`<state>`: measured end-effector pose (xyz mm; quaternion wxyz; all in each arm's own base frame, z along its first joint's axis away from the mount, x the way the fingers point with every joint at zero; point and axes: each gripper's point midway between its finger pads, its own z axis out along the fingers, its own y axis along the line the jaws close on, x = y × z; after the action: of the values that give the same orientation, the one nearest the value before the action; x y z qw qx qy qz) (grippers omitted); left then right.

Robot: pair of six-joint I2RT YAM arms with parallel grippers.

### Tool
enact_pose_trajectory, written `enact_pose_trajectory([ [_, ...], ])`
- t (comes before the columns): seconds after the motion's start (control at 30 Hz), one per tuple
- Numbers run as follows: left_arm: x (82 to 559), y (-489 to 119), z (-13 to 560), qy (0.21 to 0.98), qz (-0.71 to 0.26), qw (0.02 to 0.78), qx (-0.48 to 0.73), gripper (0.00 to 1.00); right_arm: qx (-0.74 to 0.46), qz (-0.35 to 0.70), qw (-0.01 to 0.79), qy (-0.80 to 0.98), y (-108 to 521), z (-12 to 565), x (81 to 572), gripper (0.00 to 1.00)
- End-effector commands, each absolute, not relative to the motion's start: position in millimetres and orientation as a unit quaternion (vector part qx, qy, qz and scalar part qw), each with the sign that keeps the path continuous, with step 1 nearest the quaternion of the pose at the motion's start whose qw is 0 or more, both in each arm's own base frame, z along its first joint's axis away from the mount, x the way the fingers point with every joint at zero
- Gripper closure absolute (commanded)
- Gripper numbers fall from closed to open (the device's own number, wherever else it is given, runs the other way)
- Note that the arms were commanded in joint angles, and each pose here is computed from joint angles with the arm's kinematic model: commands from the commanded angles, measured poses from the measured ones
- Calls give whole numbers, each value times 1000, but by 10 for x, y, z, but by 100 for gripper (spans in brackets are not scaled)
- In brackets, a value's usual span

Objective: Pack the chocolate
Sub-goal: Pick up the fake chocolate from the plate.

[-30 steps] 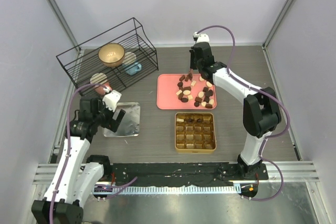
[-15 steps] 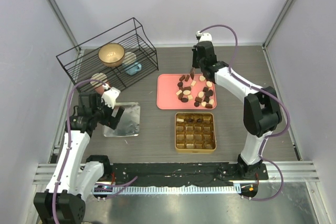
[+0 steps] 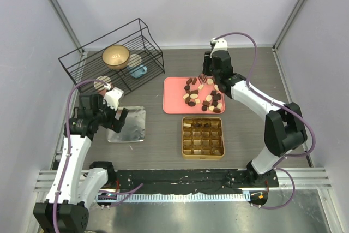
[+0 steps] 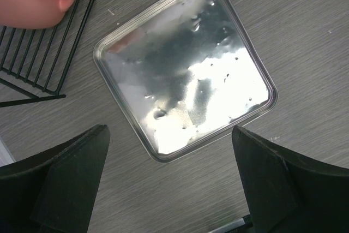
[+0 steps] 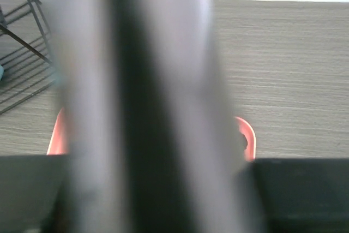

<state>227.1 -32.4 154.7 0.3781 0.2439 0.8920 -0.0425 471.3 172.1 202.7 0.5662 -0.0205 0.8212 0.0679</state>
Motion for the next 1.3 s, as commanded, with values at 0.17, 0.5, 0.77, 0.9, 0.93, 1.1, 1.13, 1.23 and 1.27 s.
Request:
enact_pose_trajectory([
  [0.17, 2320, -384, 1797, 884, -57, 399, 237, 0, -15, 86, 621, 779, 1742, 2385, 4768, 55],
  [0.5, 2344, -387, 1840, 882, -57, 403, 236, 0, -18, 91, 610, 787, 1815, 2196, 4870, 50],
  [0.77, 2323, -379, 1854, 880, -54, 407, 239, 0, -16, 80, 599, 797, 1823, 1948, 4931, 50],
  [0.9, 2316, -379, 1862, 880, -53, 408, 239, 0, -17, 74, 591, 803, 1813, 1839, 4936, 51],
  [0.93, 2318, -379, 1855, 880, -54, 407, 239, 0, -17, 73, 590, 804, 1808, 1813, 4931, 50],
  [1.1, 2328, -388, 1879, 879, -56, 410, 239, 0, -16, 57, 582, 811, 1744, 1679, 4905, 51],
  [1.13, 2328, -391, 1879, 878, -56, 410, 239, 0, -16, 55, 580, 813, 1741, 1647, 4894, 51],
  [1.23, 2336, -394, 1897, 878, -57, 411, 239, 0, -17, 41, 576, 817, 1688, 1589, 4869, 51],
  [1.27, 2338, -397, 1904, 878, -58, 411, 239, 0, -13, 34, 576, 817, 1656, 1587, 4863, 51],
])
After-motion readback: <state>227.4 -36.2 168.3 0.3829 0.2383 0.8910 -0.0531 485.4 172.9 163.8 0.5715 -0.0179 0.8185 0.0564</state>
